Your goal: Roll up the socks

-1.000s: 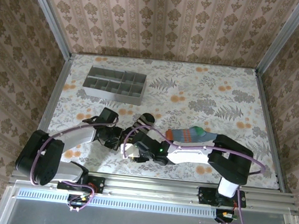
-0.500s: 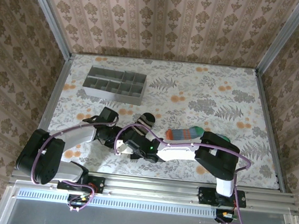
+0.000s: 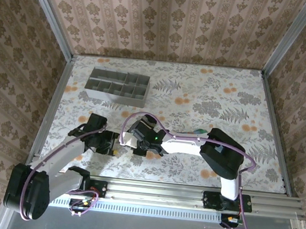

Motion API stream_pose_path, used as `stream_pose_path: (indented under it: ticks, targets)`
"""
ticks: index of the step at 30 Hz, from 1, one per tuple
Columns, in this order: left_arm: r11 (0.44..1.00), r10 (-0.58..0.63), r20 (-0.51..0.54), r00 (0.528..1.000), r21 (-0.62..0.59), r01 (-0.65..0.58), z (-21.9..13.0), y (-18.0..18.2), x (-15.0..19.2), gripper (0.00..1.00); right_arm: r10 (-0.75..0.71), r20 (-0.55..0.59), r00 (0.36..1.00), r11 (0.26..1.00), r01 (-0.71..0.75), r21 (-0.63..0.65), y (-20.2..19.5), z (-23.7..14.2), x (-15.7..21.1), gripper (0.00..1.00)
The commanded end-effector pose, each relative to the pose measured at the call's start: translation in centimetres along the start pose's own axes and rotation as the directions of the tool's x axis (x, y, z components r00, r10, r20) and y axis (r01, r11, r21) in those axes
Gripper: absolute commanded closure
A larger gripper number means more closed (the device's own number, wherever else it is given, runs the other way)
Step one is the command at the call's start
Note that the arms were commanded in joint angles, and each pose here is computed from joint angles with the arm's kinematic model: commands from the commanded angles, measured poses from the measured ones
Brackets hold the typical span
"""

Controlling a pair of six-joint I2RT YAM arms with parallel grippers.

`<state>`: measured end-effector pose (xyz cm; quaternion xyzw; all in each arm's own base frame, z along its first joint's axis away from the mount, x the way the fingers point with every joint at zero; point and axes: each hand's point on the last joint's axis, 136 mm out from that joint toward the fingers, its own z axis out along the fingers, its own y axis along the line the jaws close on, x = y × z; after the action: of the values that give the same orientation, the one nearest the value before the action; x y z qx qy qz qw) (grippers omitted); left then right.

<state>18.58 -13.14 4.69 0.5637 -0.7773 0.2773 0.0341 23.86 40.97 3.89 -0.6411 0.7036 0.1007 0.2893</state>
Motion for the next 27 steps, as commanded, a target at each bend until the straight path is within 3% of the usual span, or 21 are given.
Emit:
stream_pose_path:
  ticks: [1, 8, 15, 27]
  targets:
    - [0.999, -0.034, 0.044, 0.998, -0.031, 0.035, -1.1, 0.9, -0.5, 0.46, 0.106, -0.224, 0.969, 0.975, -0.145, -0.167, 3.4, 1.6, 6.6, 1.0]
    - [0.994, 0.097, 0.032, 0.995, 0.054, -0.099, -0.9, -1.4, 0.5, 0.49, 0.236, -0.25, 0.939, 0.916, -0.301, -0.267, 3.7, 1.7, 7.1, 1.0]
    - [0.972, 0.222, 0.007, 0.975, 0.078, -0.222, 1.4, -2.3, 2.4, 0.5, 0.352, -0.289, 0.89, 0.827, -0.44, -0.349, 3.9, 1.8, 8.1, 1.0]
    - [0.959, 0.278, 0.045, 0.959, 0.04, -0.28, 4.1, -2.1, 2.2, 0.53, 0.477, -0.347, 0.807, 0.707, -0.587, -0.395, 4.3, 2.0, 9.3, 1.0]
